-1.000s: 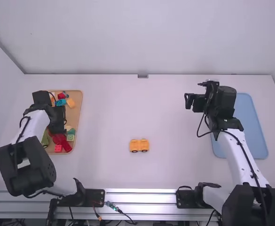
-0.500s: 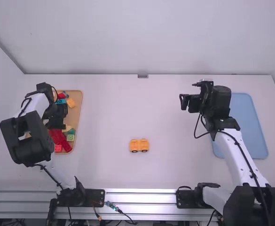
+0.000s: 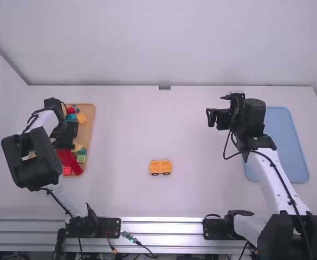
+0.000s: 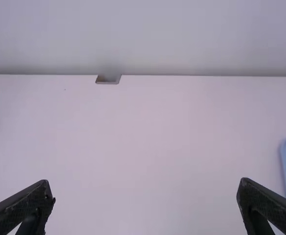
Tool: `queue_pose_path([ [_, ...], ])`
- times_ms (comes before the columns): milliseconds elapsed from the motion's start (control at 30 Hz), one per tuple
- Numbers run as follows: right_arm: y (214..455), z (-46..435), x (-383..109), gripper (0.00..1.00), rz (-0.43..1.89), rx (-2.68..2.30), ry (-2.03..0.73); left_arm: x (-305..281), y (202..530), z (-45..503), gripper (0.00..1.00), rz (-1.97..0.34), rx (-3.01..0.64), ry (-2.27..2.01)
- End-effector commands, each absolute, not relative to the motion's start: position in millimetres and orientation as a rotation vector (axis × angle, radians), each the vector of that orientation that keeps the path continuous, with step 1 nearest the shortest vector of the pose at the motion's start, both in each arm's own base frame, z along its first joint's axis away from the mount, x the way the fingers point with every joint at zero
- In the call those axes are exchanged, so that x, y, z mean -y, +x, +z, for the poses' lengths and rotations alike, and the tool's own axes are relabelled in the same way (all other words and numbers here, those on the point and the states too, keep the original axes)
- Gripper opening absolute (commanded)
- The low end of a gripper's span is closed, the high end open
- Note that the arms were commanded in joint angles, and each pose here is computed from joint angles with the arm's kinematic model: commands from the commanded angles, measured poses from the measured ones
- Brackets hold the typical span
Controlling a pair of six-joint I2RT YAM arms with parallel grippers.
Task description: Assemble lego blocks to make yellow taxi
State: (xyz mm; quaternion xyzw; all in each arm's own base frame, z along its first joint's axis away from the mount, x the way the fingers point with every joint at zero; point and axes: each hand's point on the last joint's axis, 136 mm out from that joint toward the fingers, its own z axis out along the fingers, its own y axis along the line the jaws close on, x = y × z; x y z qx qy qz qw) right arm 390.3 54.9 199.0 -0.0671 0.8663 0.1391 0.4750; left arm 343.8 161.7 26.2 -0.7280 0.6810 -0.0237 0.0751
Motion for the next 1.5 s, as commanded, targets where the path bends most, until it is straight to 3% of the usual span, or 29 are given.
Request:
queue_pose_path([
  [0, 393, 209, -56, 0.99, 0.335, -2.093, -0.173, -160, 334, 17, 0.76, -0.043, -2.077, -2.191],
  [467, 392, 209, -56, 0.99, 0.337, -2.097, -0.175, -163, 325, 0, 0.77, -0.006, -2.060, -2.186],
  [1067, 392, 208, -56, 0.99, 0.337, -2.099, -0.174, -161, 323, -19, 0.70, -0.027, -2.031, -2.159],
  [1300, 392, 208, -56, 0.99, 0.338, -2.100, -0.172, -162, 324, -19, 0.53, -0.022, -2.038, -2.143],
  [1467, 392, 208, -56, 0.99, 0.339, -2.099, -0.171, -161, 326, -19, 0.49, -0.040, -2.037, -2.142],
])
